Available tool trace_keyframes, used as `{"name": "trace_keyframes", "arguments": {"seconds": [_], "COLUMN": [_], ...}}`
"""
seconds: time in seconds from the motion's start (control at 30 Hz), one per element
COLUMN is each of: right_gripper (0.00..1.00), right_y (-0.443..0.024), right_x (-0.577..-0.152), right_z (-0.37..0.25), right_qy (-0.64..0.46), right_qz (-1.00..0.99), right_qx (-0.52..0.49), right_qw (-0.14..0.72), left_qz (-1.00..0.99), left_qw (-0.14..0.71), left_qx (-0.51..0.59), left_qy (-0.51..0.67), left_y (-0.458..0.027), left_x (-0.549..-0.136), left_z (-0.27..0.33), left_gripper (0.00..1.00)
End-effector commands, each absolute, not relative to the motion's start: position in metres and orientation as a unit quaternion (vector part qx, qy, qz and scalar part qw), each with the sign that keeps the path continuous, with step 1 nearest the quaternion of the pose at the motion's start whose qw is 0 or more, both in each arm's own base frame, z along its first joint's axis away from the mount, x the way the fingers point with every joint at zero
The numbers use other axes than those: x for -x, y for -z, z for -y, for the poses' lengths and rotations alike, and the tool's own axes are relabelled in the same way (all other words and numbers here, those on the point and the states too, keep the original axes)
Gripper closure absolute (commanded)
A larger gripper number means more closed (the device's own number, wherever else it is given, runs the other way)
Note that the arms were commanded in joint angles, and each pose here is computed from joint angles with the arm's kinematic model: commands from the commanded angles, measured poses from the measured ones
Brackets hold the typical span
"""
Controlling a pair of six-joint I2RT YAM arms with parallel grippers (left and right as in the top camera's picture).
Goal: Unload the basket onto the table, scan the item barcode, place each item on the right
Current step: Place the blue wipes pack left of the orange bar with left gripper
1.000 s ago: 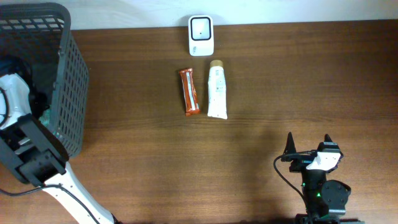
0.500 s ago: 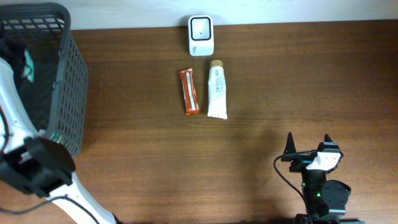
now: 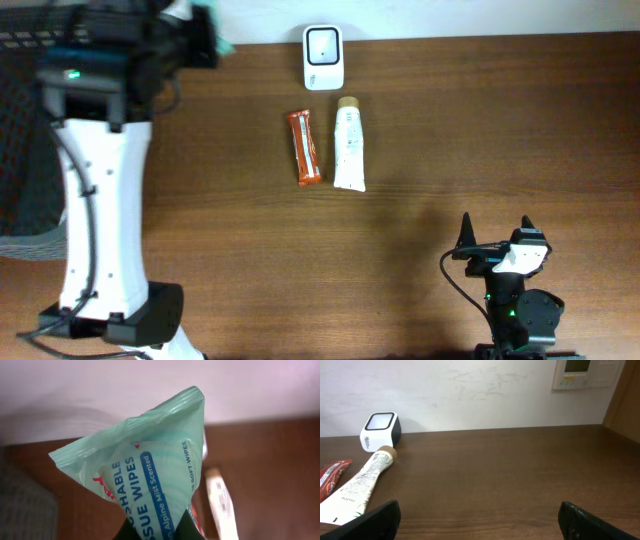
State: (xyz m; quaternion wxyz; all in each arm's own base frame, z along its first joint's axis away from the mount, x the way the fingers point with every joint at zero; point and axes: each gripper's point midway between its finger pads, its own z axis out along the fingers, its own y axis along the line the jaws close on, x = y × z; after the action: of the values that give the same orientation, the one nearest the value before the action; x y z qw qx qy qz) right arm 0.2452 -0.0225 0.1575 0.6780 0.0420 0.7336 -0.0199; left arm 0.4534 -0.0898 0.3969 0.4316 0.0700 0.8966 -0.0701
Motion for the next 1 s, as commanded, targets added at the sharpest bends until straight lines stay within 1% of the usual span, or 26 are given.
{"name": "trace_keyframes", "arguments": {"seconds": [0.0,0.03,0.13,0.17,0.23,0.33,0.4,0.43,0.47,0.5,0.53,0.57,0.6,0.63,0.67,0.7,0.73,0.77,0.8,0.83,0.87,0.9,0.93,0.97], "right_gripper": [0.01,0.01,0.01,0.01,0.01,0.01,0.01,0.01,0.01,0.01,0.01,0.01,0.01,0.01,0.01,0.01,0.01,0.01,0.01,0.01,0.01,0.01,0.01,0.01], "right_y": [-0.155,-0.155,-0.155,-0.155,-0.155,-0.155,-0.155,-0.155,-0.155,-0.155,-0.155,-0.155,-0.155,-0.155,-0.155,-0.155,-0.155,-0.155,-0.155,-0.155,-0.155,-0.155,-0.155,-0.155], "right_x": [-0.245,-0.245,-0.245,-0.245,-0.245,-0.245,-0.245,-0.245,-0.245,-0.245,-0.245,-0.245,-0.245,-0.245,-0.245,-0.245,-0.245,-0.245,-0.245,-0.245,-0.245,-0.245,-0.245,-0.245], "right_z": [0.025,0.025,0.025,0.025,0.025,0.025,0.025,0.025,0.025,0.025,0.025,0.025,0.025,0.025,0.025,0.025,0.025,0.025,0.025,0.025,0.025,0.025,0.025,0.025], "right_qy": [0.021,0.021,0.021,0.021,0.021,0.021,0.021,0.021,0.021,0.021,0.021,0.021,0.021,0.021,0.021,0.021,0.021,0.021,0.021,0.021,0.021,0.021,0.021,0.021], "right_qz": [-0.734,-0.734,-0.734,-0.734,-0.734,-0.734,-0.734,-0.734,-0.734,-0.734,-0.734,-0.734,-0.734,-0.734,-0.734,-0.734,-0.734,-0.734,-0.734,-0.734,-0.734,-0.734,-0.734,-0.734], "right_qx": [-0.049,-0.049,-0.049,-0.049,-0.049,-0.049,-0.049,-0.049,-0.049,-0.049,-0.049,-0.049,-0.049,-0.049,-0.049,-0.049,-0.049,-0.049,-0.049,-0.049,-0.049,-0.049,-0.049,-0.049], "right_qw": [0.677,0.677,0.677,0.677,0.677,0.677,0.677,0.677,0.677,0.677,0.677,0.677,0.677,0.677,0.677,0.677,0.677,0.677,0.677,0.677,0.677,0.677,0.677,0.677], "left_qz": [-0.927,-0.940,-0.961,-0.969,-0.982,-0.990,-0.994,-0.995,-0.995,-0.995,-0.994,-0.994,-0.992,-0.990,-0.984,-0.971,-0.961,-0.936,-0.895,-0.858,-0.837,-0.820,-0.803,-0.782], "left_qw": [0.345,0.302,0.229,0.206,0.168,0.113,0.075,0.054,0.047,0.046,0.050,0.059,0.078,0.109,0.152,0.221,0.262,0.344,0.439,0.509,0.543,0.565,0.570,0.554], "left_qx": [-0.145,-0.155,-0.154,-0.137,-0.087,-0.088,-0.080,-0.082,-0.082,-0.083,-0.083,-0.083,-0.082,-0.079,-0.074,-0.063,-0.056,-0.035,-0.006,0.014,0.032,0.075,0.171,0.286], "left_qy": [0.035,0.017,0.011,0.013,0.018,0.007,0.004,0.023,0.035,0.042,0.042,0.044,0.046,0.050,0.056,0.064,0.067,0.074,0.078,0.071,0.060,0.044,0.027,0.005], "left_y": [-0.323,-0.286,-0.222,-0.199,-0.158,-0.100,-0.069,-0.055,-0.050,-0.050,-0.051,-0.060,-0.075,-0.103,-0.141,-0.201,-0.234,-0.299,-0.374,-0.429,-0.459,-0.481,-0.491,-0.485], "left_x": [-0.461,-0.464,-0.468,-0.469,-0.474,-0.475,-0.470,-0.466,-0.464,-0.464,-0.465,-0.470,-0.478,-0.491,-0.505,-0.521,-0.527,-0.532,-0.526,-0.512,-0.499,-0.485,-0.466,-0.445], "left_z": [0.113,0.114,0.115,0.115,0.117,0.116,0.116,0.123,0.127,0.130,0.130,0.131,0.131,0.130,0.127,0.117,0.110,0.092,0.065,0.037,0.012,-0.021,-0.068,-0.116], "left_gripper": [1.00,1.00,1.00,1.00,1.00,1.00,0.96,0.90,0.82,0.76,0.67,0.10,0.09,0.09,0.04,0.03,0.03,0.03,0.03,0.01,0.01,0.01,0.01,0.01]}}
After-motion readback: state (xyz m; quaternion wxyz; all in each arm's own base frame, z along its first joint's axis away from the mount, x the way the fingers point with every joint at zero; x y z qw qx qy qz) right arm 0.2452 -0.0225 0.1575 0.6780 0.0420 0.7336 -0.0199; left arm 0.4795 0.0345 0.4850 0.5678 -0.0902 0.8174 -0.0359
